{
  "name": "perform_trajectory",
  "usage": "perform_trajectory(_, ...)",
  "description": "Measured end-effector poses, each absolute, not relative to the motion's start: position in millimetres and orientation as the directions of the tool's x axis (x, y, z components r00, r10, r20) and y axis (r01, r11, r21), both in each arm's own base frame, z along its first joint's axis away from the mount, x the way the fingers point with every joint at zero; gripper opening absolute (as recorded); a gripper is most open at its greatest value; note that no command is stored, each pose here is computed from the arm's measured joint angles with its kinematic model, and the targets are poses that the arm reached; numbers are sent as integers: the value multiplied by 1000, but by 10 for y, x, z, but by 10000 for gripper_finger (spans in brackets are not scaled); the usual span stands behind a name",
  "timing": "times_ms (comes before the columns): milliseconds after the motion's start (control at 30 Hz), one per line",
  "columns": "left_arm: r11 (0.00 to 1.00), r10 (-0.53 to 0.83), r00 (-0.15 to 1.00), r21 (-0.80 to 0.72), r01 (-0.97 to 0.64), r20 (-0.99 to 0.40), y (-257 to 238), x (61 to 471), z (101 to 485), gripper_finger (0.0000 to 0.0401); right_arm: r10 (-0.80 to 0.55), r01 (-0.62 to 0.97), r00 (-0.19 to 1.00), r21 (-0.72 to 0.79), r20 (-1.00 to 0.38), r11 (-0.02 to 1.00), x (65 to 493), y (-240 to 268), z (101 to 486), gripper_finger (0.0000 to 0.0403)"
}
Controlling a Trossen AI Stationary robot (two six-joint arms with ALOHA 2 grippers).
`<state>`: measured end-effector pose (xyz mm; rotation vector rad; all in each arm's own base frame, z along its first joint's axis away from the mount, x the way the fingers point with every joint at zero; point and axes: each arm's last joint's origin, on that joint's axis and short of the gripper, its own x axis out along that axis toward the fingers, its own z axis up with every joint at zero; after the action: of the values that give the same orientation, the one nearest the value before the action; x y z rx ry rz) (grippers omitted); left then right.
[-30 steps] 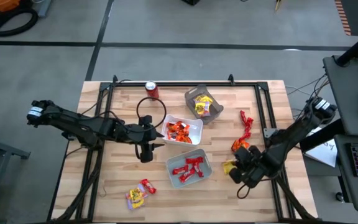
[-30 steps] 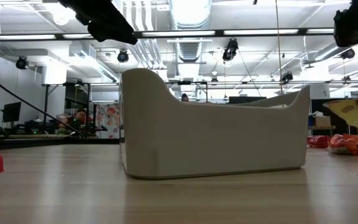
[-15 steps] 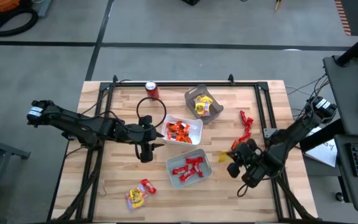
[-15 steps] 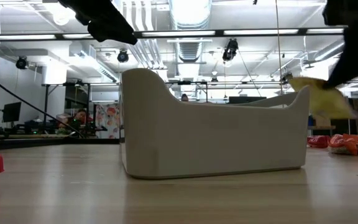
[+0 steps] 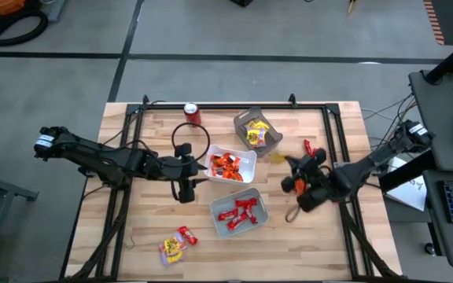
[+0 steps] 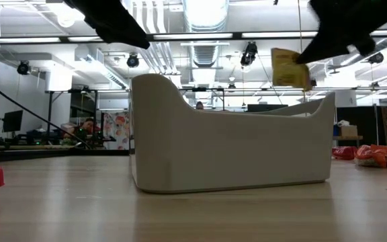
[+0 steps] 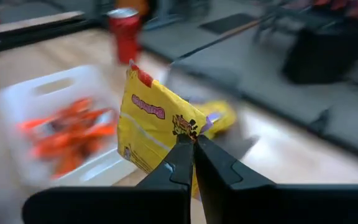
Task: Sort candy
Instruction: Put the yellow candy pack into the black bin
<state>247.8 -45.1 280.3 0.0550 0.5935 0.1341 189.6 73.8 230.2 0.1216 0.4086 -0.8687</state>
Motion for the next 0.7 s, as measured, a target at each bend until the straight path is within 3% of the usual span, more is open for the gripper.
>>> perform_trajectory(300, 975, 223, 816, 138, -177, -533, -428, 2479, 2812, 153, -851, 868, 380, -178, -363, 464, 2259, 12, 2373, 9)
perform_trajectory(700, 973, 229, 813, 139, -183, -535, -426, 2476, 2809, 153, -762, 847, 384, -130, -521, 515, 2503, -820, 2213, 9)
